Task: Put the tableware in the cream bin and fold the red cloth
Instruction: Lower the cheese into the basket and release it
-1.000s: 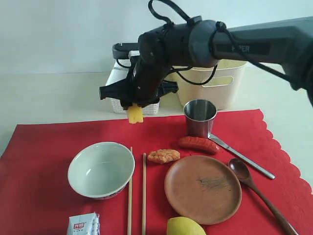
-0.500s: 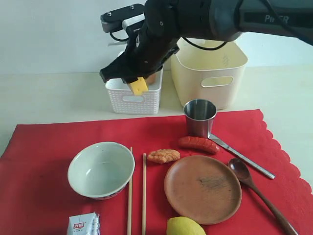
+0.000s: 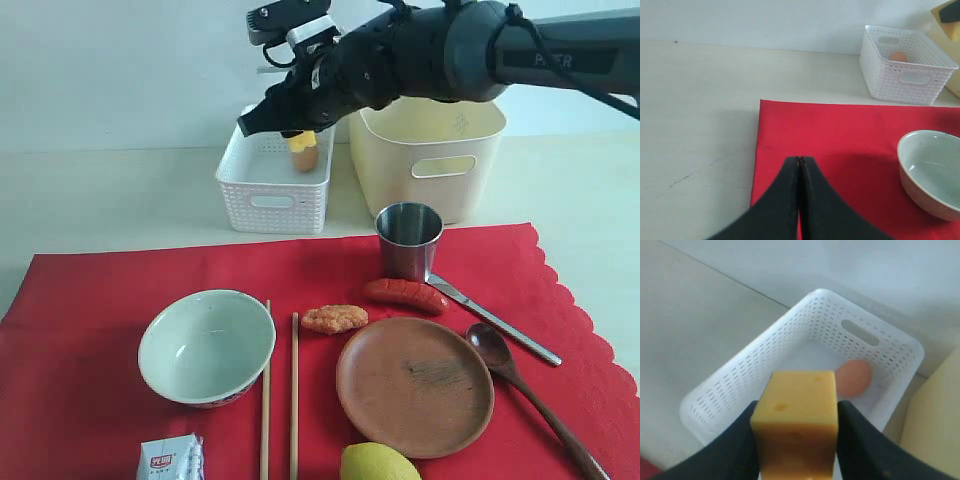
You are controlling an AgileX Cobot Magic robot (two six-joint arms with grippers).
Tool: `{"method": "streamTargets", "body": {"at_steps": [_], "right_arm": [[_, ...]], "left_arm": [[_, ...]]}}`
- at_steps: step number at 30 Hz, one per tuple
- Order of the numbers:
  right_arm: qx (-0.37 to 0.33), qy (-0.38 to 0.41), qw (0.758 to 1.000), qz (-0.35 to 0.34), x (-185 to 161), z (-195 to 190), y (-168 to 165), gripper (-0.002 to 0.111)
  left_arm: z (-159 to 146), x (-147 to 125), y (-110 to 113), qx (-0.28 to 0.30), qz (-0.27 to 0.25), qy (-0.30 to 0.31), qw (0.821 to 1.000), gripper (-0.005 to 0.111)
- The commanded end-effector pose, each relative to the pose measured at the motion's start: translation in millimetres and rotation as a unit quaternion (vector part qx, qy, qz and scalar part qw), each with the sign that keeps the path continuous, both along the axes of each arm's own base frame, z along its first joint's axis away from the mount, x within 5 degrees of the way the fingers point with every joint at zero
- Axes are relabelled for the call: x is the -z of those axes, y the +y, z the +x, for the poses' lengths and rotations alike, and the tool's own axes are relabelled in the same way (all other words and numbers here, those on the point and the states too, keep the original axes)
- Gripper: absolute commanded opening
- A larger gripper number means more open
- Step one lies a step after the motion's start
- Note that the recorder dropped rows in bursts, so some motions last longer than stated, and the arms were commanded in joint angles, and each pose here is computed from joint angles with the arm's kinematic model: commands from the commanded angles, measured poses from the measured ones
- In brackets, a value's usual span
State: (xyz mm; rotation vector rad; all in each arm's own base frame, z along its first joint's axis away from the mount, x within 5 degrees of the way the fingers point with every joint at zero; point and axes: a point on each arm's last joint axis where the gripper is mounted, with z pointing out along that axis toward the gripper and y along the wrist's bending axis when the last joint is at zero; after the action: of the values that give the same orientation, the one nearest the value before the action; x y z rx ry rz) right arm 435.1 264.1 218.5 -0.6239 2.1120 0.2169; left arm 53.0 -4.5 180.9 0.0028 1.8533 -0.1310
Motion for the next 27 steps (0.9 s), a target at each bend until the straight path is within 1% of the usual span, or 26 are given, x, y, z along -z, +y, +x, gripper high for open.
{"method": "streamTargets", "body": {"at_steps": [1,8,14,16,18,20,23,25,27], "right_arm": [[-0.002,-0.018,1.0,0.011,12,9,-2,0.0],[-0.012,-0.017,1.0,0.002,41,15,2,0.0],[-0.019,-0.014,1.0,-0.013,57,17,3,0.0],[-0.018,-0.009,1.0,-0.016,62,17,3,0.002],[-0.019,-0.005,1.0,-0.019,67,18,3,0.01],[-0.018,0.001,1.0,-0.022,73,18,3,0.02],[-0.018,0.006,1.0,-0.025,78,18,3,0.045],[-0.017,0.009,0.999,-0.028,77,17,2,0.065],[-0.016,0.009,0.999,-0.029,73,17,2,0.078]], "left_arm": [[0,0,0,-0.001,-0.001,-0.006,1.0,0.0],[0,0,0,-0.001,-0.001,-0.006,1.0,0.0],[0,0,0,-0.001,-0.001,-0.006,1.0,0.0],[0,0,0,-0.001,-0.001,-0.006,1.0,0.0],[0,0,0,-0.001,-0.001,-0.006,1.0,0.0],[0,0,0,-0.001,-0.001,-0.006,1.0,0.0],[0,0,0,-0.001,-0.001,-0.006,1.0,0.0],[0,0,0,-0.001,-0.001,-0.006,1.0,0.0],[0,0,0,-0.001,-0.001,-0.006,1.0,0.0]]}}
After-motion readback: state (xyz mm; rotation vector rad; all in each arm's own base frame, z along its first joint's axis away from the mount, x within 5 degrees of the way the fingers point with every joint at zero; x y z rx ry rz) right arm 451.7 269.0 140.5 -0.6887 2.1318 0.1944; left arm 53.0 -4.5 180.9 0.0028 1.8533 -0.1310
